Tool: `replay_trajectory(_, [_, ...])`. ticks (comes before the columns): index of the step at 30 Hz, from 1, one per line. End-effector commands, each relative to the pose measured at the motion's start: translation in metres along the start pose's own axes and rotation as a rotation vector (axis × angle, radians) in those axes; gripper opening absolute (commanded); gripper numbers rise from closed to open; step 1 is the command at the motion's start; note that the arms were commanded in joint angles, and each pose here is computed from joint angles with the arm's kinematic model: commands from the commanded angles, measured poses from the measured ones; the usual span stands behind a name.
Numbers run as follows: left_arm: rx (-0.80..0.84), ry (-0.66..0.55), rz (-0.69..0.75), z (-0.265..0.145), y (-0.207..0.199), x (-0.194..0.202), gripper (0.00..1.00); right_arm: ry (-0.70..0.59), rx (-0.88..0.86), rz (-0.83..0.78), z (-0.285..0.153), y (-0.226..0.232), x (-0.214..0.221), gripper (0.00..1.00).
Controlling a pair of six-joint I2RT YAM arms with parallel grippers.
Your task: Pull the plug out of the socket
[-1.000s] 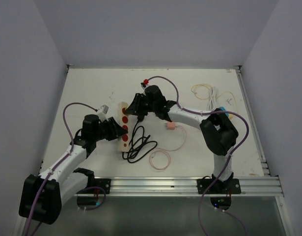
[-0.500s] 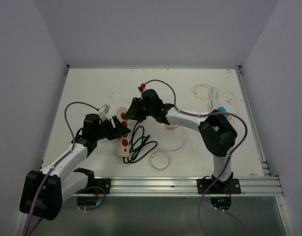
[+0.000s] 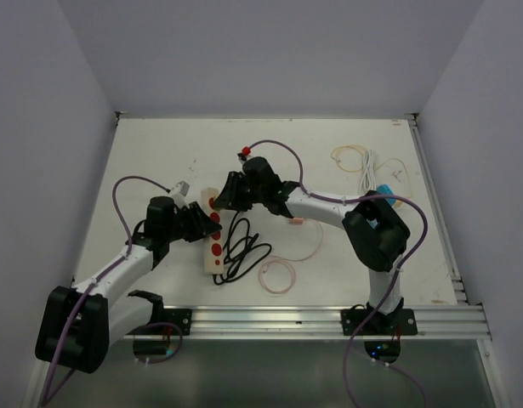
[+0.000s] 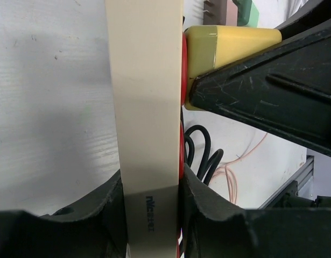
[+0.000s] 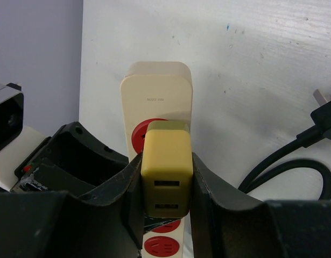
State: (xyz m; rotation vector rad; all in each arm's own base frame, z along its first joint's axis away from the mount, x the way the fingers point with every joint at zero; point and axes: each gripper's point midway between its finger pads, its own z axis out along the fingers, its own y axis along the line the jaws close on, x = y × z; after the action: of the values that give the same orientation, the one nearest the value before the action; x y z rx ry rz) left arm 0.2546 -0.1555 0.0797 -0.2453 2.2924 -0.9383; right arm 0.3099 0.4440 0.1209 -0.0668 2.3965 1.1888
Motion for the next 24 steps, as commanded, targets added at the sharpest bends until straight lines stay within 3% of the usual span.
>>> replay_trajectory(1, [0.043,-0.095,0.048,0.002,-0.017,-0.027,0.00,0.025,-0.121,-0.011,-0.018,0.053,0.010,0.00])
replay_trajectory(13, [-0.325,-0.014,-0.105,0.000,0.060,0.008,0.00,-0.064,0.030,-0.105,-0.045,0.042,-0.015,0.00])
replay_trajectory(24, [-0.475,-0.014,-0.157,-0.006,0.083,0.008,0.00,-0.141,-0.001,-0.032,-0.070,0.010,-0.030,0.00])
